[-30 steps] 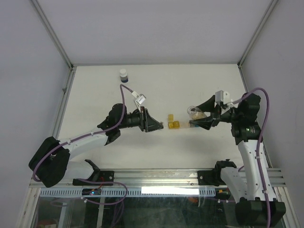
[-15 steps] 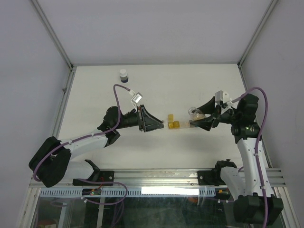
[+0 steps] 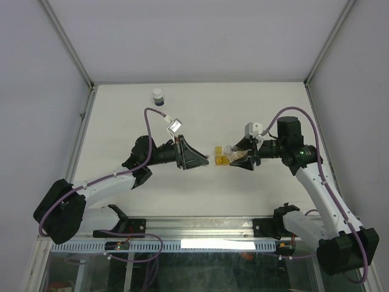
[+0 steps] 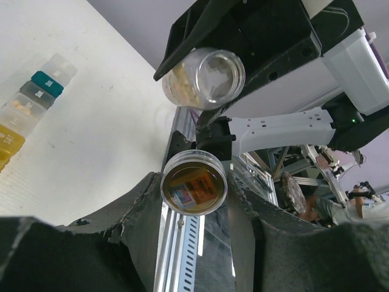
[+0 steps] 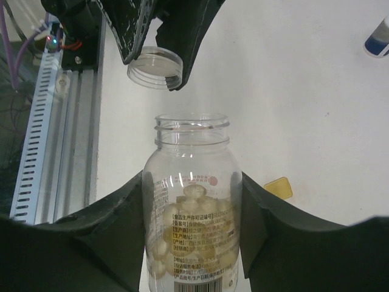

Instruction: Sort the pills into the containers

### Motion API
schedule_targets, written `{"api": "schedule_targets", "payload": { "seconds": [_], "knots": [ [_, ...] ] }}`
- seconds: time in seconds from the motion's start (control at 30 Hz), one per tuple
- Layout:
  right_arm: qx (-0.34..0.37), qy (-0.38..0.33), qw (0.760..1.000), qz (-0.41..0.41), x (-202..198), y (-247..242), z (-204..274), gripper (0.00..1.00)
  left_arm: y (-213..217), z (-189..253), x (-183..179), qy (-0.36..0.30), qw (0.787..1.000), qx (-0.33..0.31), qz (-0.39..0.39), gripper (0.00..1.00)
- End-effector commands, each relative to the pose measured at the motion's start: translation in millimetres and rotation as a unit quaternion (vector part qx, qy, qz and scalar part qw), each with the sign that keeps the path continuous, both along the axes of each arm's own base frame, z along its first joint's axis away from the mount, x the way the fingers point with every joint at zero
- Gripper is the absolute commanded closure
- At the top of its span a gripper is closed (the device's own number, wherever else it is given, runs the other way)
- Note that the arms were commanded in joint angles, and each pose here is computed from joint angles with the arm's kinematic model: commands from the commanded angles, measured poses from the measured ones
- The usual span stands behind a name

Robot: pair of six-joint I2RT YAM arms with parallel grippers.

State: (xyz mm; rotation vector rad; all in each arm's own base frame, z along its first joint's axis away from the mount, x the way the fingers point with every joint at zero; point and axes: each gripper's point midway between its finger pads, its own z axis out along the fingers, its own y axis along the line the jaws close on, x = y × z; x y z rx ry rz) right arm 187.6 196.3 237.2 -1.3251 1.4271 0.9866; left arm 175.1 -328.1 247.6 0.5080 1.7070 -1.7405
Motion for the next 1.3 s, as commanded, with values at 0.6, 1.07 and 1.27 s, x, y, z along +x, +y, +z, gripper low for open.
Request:
{"api": "schedule_targets", "payload": {
  "seconds": [0.6,1.07,1.27],
  "knots": [
    [-0.091,-0.071,0.993,0.013,0,34,-25,1.00,-17,18,16,0.019,0.999,-0.017,0.047,0.72],
    [-0.109,-0.066,0.992,0.007,2,40,-33,1.00,-23,11,15,0.042,0.997,-0.021,0.054,0.72],
    [-0.114,-0.065,0.991,-0.004,7,39,-34,1.00,-27,5,16,0.049,0.997,-0.006,0.051,0.73]
  ]
}}
